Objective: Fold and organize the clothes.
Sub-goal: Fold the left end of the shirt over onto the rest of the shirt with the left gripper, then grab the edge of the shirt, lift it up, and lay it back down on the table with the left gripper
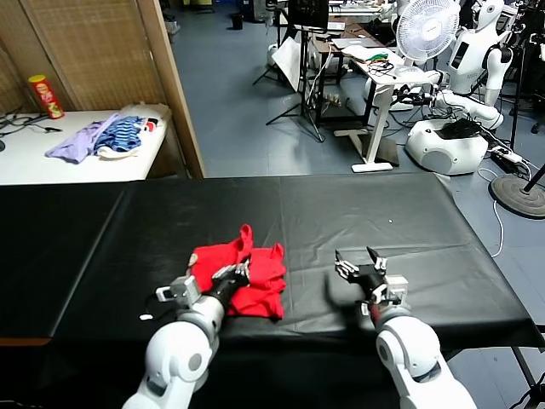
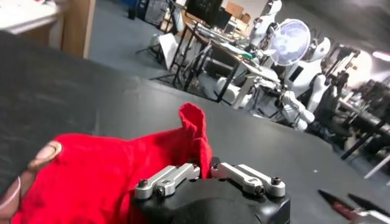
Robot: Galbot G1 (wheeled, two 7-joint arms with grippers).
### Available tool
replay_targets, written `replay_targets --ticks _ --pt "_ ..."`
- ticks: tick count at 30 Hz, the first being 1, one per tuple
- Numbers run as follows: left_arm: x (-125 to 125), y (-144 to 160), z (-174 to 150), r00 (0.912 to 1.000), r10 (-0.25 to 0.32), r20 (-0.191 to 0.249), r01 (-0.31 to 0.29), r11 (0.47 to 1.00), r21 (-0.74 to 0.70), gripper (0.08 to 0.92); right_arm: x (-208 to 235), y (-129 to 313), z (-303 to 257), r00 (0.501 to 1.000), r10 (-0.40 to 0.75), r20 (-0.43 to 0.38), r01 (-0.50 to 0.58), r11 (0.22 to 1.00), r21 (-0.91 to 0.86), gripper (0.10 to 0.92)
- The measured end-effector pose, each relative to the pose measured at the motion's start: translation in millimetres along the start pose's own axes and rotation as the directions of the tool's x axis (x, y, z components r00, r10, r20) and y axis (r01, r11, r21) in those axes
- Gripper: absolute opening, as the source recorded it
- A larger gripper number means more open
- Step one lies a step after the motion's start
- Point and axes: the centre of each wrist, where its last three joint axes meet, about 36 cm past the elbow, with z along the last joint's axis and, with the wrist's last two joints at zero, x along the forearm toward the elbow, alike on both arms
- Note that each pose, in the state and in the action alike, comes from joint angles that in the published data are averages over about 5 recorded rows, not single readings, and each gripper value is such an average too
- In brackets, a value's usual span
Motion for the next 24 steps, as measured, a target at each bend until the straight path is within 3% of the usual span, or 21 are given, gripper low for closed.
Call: replay_targets --ticks 4,9,12,15,18,21,24 --pt "-2 -5 7 0.9998 -0.013 -0.012 0.013 1.0 0.008 0.262 -3 0 2 1.0 -0.01 -0.005 0.01 1.0 0.011 0.798" --pt "-5 -16 12 0.9995 -0.005 -0.033 0.008 0.995 0.101 0.544 -8 1 5 0.999 -0.036 -0.006 0.036 0.999 0.025 0.798" --pt "-8 -27 14 0.9996 0.015 -0.023 -0.011 0.988 0.151 0.697 -8 4 5 0.996 -0.085 -0.005 0.085 0.996 0.032 0.798" --pt "-7 -33 14 0.9993 0.025 0.028 -0.029 0.99 0.141 0.781 -7 8 2 0.987 -0.161 0.005 0.161 0.986 0.031 0.798" --pt "-2 -28 11 0.9939 0.014 0.109 -0.023 0.997 0.076 0.796 -3 14 -3 0.966 -0.257 0.026 0.256 0.966 0.034 0.798" --pt "4 -15 5 0.9818 -0.025 0.188 0.029 0.999 -0.017 0.798 1 22 -8 0.935 -0.351 0.047 0.348 0.935 0.064 0.798" --pt "10 5 1 0.969 -0.078 0.235 0.104 0.989 -0.103 0.798 5 32 -13 0.905 -0.423 0.051 0.416 0.903 0.105 0.798"
